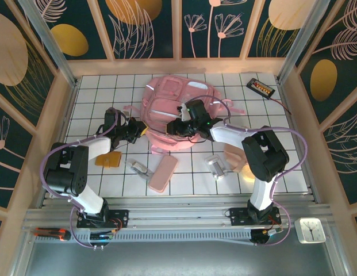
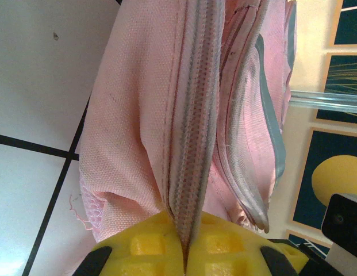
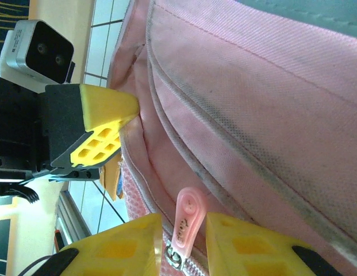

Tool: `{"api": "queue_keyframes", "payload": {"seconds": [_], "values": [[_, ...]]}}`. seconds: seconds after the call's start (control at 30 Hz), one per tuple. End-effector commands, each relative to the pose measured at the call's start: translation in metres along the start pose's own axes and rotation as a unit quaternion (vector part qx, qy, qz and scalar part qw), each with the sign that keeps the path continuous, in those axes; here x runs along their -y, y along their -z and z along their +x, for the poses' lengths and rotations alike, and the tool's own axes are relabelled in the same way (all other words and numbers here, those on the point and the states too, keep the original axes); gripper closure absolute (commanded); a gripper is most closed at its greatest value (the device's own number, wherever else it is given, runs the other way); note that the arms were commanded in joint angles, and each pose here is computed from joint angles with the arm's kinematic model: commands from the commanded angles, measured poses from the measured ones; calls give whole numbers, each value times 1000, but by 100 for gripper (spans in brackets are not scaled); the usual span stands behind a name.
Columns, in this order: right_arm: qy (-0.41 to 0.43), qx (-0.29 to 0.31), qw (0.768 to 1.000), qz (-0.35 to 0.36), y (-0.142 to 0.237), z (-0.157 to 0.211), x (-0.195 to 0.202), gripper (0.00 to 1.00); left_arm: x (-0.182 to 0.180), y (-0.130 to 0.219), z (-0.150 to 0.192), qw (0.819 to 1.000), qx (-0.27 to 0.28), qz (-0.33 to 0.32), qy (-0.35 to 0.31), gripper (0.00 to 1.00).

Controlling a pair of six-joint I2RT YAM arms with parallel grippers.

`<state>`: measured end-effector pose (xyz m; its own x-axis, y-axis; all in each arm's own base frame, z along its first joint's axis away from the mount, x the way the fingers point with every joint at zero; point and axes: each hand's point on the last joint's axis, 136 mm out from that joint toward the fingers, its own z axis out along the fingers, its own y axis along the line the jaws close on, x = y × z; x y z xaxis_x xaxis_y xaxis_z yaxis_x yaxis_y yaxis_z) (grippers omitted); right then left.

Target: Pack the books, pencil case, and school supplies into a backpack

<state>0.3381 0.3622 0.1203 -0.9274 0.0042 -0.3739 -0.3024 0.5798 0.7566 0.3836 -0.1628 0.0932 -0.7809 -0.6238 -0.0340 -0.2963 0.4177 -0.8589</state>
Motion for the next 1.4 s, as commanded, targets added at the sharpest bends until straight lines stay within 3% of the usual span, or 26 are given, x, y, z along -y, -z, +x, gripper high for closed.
{"api": "queue_keyframes", "payload": {"seconds": [0.0, 0.37, 0.57, 0.8, 1.17, 1.37], "values": [[1, 6, 1000, -17, -3, -3, 0, 74, 32, 8, -6, 999, 5, 38, -31, 100], [0, -8, 999, -42, -8, 4, -1, 75, 30, 7, -5, 999, 3, 33, -29, 100], [-6, -28, 998, -49, -13, 15, 4, 65, 29, 7, -5, 999, 2, 34, -28, 100], [-12, -15, 999, -41, -11, 12, 10, 67, 29, 7, -4, 999, 1, 34, -28, 100], [-19, 9, 999, -42, -13, 1, 13, 78, 27, 7, -2, 999, -3, 31, -28, 100], [-16, 16, 999, -40, -10, 0, 14, 98, 27, 6, -2, 999, -4, 30, -28, 100]]}}
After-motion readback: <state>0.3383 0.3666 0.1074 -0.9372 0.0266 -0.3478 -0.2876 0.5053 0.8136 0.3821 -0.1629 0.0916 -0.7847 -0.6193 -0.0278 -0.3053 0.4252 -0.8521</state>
